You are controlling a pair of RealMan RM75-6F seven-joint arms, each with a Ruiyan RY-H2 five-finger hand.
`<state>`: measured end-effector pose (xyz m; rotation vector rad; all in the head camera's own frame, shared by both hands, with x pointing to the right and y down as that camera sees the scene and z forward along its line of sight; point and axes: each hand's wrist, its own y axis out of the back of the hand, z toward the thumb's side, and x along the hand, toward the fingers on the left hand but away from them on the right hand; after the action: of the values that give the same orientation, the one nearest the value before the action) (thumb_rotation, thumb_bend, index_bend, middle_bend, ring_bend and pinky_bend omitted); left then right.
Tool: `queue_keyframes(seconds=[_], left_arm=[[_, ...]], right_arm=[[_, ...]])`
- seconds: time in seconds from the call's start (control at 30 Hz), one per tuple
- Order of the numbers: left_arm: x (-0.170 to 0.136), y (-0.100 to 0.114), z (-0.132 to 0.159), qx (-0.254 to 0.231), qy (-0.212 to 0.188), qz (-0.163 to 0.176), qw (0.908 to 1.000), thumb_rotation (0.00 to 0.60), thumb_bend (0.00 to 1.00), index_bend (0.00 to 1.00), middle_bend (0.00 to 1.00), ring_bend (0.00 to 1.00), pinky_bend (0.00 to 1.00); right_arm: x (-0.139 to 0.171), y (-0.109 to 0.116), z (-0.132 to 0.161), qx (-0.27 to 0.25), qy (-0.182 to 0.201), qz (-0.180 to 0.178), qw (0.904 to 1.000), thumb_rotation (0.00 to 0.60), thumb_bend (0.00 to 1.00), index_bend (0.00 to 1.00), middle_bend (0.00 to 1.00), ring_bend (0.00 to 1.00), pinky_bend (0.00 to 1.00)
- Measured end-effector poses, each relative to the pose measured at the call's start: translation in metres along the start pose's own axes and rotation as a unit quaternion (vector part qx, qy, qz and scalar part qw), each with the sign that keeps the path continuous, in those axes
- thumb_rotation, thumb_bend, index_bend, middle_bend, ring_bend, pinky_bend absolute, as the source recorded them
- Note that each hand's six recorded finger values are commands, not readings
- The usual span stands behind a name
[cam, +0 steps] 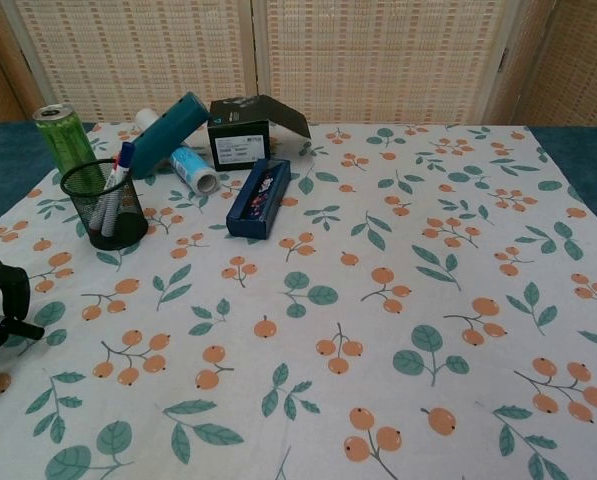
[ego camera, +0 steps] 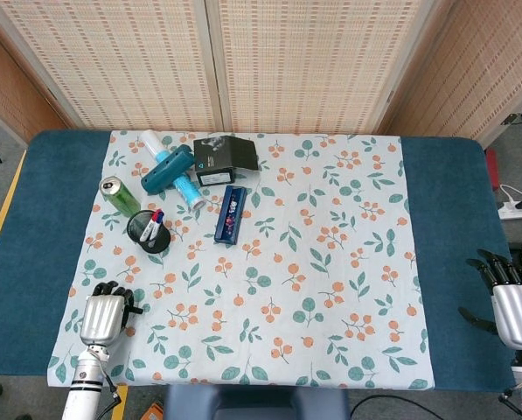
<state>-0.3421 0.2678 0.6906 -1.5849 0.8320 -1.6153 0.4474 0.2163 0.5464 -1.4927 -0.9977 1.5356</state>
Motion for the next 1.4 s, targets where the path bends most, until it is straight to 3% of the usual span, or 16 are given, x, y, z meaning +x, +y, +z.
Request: queue_keyframes(seconds=[0.17,0.37,0.47,0.57,0.7,0.8,0.87,1.07,1.2,1.4], left_arm=[[0.003,0.036,-0.005,-0.023,-0.001,0.038,0.999,0.6,0.35,0.58,0.55,0.26,0.28],[0.013,0.108,-0.012,-0.13,-0.023,0.074,0.9885,0.6,0.34,0.6,0.58,0.29,0.3],[0.023,0.14,-0.013,-0.201,-0.042,0.067,0.9764,0.6,0.34,0.61,0.59,0.3,0.3],[0.037,0.16,-0.012,-0.274,-0.058,0.037,0.9593,0.6,0.34,0.61,0.6,0.31,0.3],[0.063,0.178,-0.004,-0.371,-0.076,-0.025,0.9252,0.6,0.34,0.62,0.61,0.31,0.3],[0.083,0.187,0.008,-0.426,-0.088,-0.065,0.8979,0.6,0.34,0.62,0.62,0.31,0.3],[0.096,0.191,0.012,-0.443,-0.092,-0.079,0.8884,0.6,0.34,0.62,0.62,0.31,0.3],[0.136,0.194,0.01,-0.447,-0.092,-0.083,0.8861,0.6,0.34,0.62,0.61,0.31,0.29],[0.156,0.181,0.01,-0.449,-0.088,-0.105,0.8831,0.6,0.34,0.62,0.6,0.3,0.28],[0.161,0.16,0.009,-0.459,-0.083,-0.127,0.8756,0.6,0.34,0.61,0.59,0.29,0.28]], right_arm=[[0.0,0.0,0.0,-0.003,0.001,0.001,1.0,0.6,0.04,0.25,0.13,0.14,0.21],[0.001,0.003,-0.001,-0.002,0.001,-0.003,1.0,0.6,0.04,0.25,0.13,0.14,0.21],[0.002,0.004,-0.001,-0.003,-0.001,-0.005,1.0,0.6,0.04,0.25,0.13,0.14,0.21],[0.002,0.005,-0.002,-0.003,-0.003,-0.007,1.0,0.6,0.04,0.25,0.13,0.14,0.21],[0.002,0.006,-0.004,0.0,-0.005,-0.007,1.0,0.6,0.04,0.25,0.13,0.14,0.21],[0.001,0.004,-0.005,0.003,-0.008,-0.005,0.9999,0.6,0.04,0.25,0.13,0.14,0.21],[0.001,0.004,-0.006,0.004,-0.01,-0.004,0.9999,0.6,0.04,0.25,0.13,0.14,0.21],[0.002,0.007,-0.007,0.006,-0.013,-0.01,0.9999,0.6,0.04,0.25,0.13,0.14,0.21],[0.003,0.007,-0.008,0.008,-0.017,-0.01,0.9998,0.6,0.04,0.25,0.13,0.14,0.21],[0.001,0.003,-0.008,0.009,-0.016,-0.003,0.9998,0.6,0.04,0.25,0.13,0.14,0.21]])
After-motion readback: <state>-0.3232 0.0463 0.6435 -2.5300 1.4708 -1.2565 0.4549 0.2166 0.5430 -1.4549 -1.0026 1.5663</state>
